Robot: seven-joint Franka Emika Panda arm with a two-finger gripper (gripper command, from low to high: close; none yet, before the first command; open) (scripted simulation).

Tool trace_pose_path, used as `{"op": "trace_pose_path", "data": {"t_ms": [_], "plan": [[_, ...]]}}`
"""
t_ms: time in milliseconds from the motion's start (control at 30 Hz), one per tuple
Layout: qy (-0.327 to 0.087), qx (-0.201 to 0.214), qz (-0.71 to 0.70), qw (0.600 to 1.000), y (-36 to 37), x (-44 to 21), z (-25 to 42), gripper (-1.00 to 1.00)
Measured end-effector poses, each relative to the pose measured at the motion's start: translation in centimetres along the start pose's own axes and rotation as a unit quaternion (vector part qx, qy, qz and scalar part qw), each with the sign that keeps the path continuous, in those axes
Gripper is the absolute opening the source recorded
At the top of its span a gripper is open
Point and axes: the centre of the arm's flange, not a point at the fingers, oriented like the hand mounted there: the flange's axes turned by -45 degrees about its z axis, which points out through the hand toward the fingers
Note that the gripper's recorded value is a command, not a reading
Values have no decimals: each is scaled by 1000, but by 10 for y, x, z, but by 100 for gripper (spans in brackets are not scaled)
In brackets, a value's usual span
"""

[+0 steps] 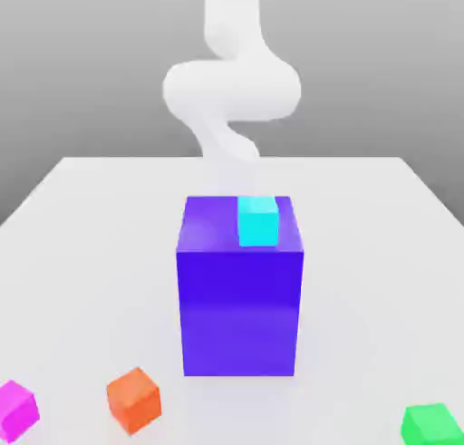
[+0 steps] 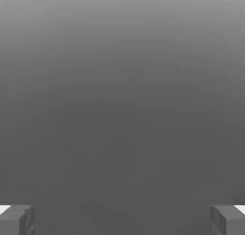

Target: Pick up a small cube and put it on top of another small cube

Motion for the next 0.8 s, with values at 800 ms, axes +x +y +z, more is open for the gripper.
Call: {"op": "trace_pose_path", "data": {"t_ms": [800], "plan": [[-271, -64, 194, 941, 225, -150, 357, 0]]}}
